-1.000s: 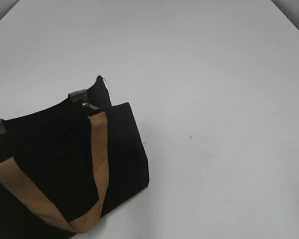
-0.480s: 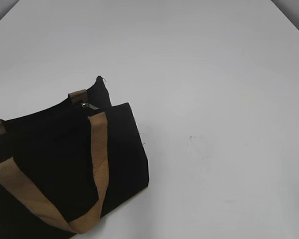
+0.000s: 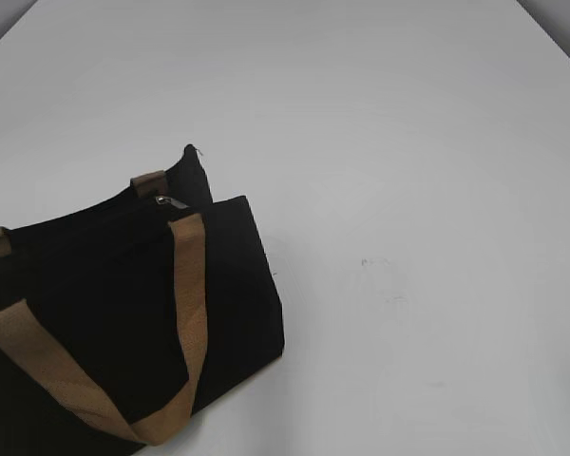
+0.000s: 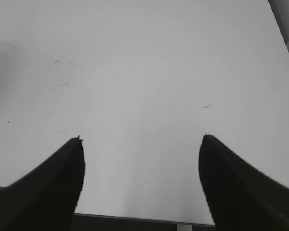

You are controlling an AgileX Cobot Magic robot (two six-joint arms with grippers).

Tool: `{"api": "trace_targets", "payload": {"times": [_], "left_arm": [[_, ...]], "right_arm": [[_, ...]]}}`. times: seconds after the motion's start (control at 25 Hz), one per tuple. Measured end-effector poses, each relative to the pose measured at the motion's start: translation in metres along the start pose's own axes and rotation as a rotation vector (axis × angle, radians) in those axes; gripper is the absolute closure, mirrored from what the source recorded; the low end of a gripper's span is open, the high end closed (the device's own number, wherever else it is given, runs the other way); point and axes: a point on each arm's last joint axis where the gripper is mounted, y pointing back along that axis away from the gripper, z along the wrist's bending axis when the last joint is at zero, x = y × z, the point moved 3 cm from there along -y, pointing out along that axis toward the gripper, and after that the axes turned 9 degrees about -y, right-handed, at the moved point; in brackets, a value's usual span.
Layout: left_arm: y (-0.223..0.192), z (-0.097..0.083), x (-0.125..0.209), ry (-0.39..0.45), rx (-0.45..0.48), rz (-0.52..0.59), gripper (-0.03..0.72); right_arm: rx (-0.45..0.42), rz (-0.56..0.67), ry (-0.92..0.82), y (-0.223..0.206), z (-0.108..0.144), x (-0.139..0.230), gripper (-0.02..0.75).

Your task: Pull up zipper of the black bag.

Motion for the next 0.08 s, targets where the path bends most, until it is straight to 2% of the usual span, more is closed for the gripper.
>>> {"api": "trace_targets", "payload": {"times": [0.08], "left_arm": [[0.0000, 0.0000, 0.0000, 0.000, 0.000, 0.000, 0.221]], "right_arm": [[0.000, 0.000, 0.000, 0.0000, 0.0000, 0.0000, 0.167]]}}
